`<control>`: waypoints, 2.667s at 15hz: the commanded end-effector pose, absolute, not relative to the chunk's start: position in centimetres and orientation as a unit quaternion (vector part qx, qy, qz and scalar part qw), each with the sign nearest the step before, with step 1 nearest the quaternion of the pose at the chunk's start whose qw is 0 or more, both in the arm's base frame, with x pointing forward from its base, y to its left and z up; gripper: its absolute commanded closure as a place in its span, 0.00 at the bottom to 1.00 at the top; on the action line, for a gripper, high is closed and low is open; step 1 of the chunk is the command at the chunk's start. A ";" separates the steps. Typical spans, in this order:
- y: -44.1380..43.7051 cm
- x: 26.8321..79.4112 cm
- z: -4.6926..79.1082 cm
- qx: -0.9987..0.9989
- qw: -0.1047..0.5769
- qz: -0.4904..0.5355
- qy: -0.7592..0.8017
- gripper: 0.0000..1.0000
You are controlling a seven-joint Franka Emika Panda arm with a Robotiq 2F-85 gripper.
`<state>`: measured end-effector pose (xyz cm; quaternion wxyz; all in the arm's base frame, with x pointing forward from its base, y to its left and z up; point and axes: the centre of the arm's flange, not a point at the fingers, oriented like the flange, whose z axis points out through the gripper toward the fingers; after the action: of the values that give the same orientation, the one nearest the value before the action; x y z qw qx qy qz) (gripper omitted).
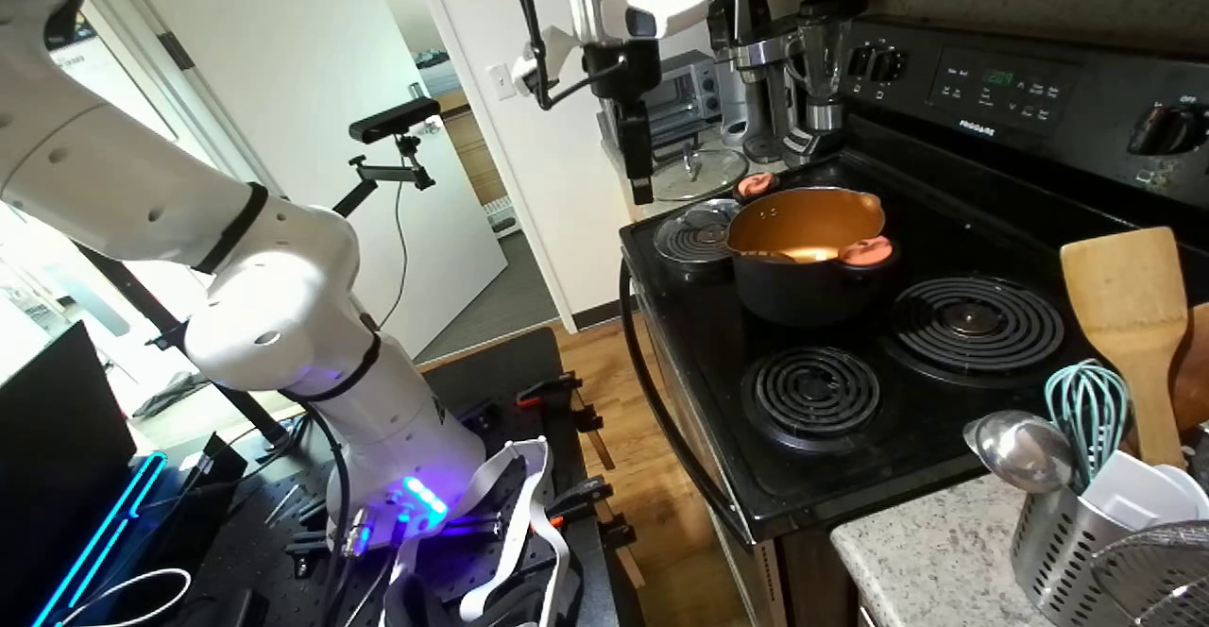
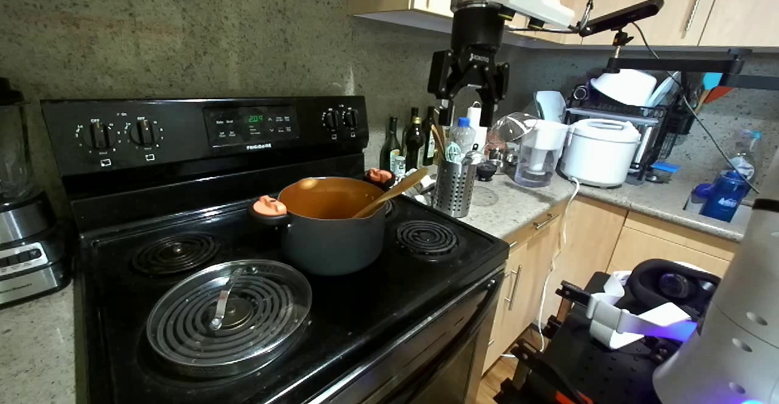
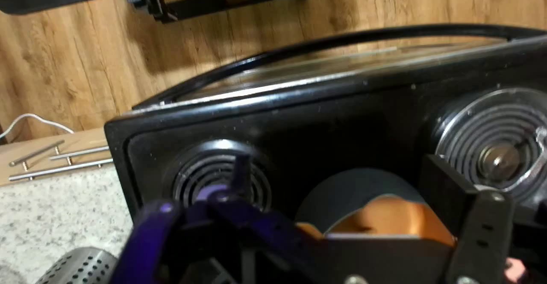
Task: Pick up the wooden spoon from the pot and put it in the dish dryer
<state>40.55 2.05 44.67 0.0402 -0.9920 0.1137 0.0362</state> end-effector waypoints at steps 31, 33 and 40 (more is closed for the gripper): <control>-4.6 45.9 34.2 -0.961 0.064 -0.044 0.265 0.00; -4.8 46.0 33.5 -0.962 0.071 -0.045 0.259 0.00; -4.1 46.0 33.0 -0.964 0.094 -0.048 0.242 0.00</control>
<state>45.98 -4.09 33.00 0.0943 -0.9645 0.2418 -0.0483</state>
